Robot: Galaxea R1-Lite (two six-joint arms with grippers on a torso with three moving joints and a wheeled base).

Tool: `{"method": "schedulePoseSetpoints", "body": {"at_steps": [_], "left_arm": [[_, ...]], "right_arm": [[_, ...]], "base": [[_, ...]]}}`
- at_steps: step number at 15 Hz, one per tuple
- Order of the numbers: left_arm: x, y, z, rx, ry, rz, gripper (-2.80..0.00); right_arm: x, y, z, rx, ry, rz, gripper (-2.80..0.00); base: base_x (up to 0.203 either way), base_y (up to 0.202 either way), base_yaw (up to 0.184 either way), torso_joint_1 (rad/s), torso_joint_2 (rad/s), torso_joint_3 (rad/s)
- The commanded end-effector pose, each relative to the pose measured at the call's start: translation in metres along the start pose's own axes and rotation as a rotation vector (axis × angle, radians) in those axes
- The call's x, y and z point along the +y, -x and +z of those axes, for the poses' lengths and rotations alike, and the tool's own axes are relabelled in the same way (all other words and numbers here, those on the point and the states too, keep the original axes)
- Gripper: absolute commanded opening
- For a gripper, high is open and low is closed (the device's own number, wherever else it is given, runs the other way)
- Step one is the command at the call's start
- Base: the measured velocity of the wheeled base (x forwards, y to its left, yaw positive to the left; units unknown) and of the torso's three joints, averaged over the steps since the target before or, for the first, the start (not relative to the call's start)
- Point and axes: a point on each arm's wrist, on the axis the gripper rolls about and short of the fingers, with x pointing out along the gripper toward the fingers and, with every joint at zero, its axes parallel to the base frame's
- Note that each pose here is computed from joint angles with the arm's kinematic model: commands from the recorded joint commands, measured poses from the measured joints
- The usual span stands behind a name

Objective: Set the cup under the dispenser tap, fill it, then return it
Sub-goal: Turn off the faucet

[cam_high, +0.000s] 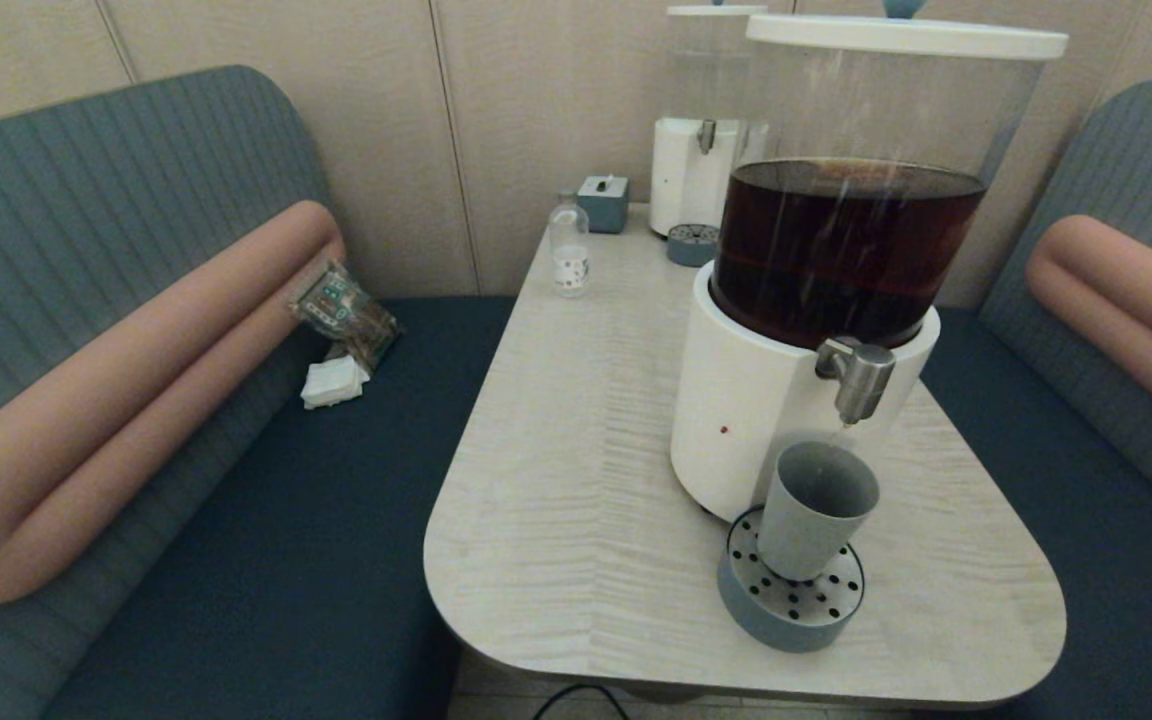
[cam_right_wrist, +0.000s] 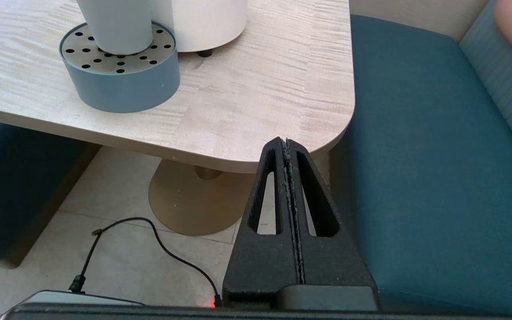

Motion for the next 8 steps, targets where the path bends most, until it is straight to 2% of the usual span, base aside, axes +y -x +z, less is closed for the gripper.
{"method": "schedulePoseSetpoints", "body": {"at_steps": [1,5,7,8], "left_arm": [[0.0,0.0,0.0,0.002,-0.008,-0.005,-2.8],[0.0,0.0,0.001,-0.001,-0.007,-0.02,-2.8],[-0.001,0.007,0.02,-0.047,-0.009,-0.044,-2.8],[-0.002,0.011,0.042,-0.081,-0.009,-0.067,-2.8]], "right_arm": [[0.0,0.0,0.0,-0.001,0.001,0.001,-2.8],[0.0,0.0,0.0,-0.002,0.001,0.001,-2.8],[0.0,0.0,0.0,-0.003,0.001,0.001,-2.8],[0.0,0.0,0.0,-0.002,0.001,0.001,-2.8]], "base": [[0.0,0.0,0.0,0.0,0.0,0.0],[0.0,0.0,0.0,0.0,0.0,0.0],[0.0,0.0,0.0,0.0,0.0,0.0],[0.0,0.0,0.0,0.0,0.0,0.0]]}}
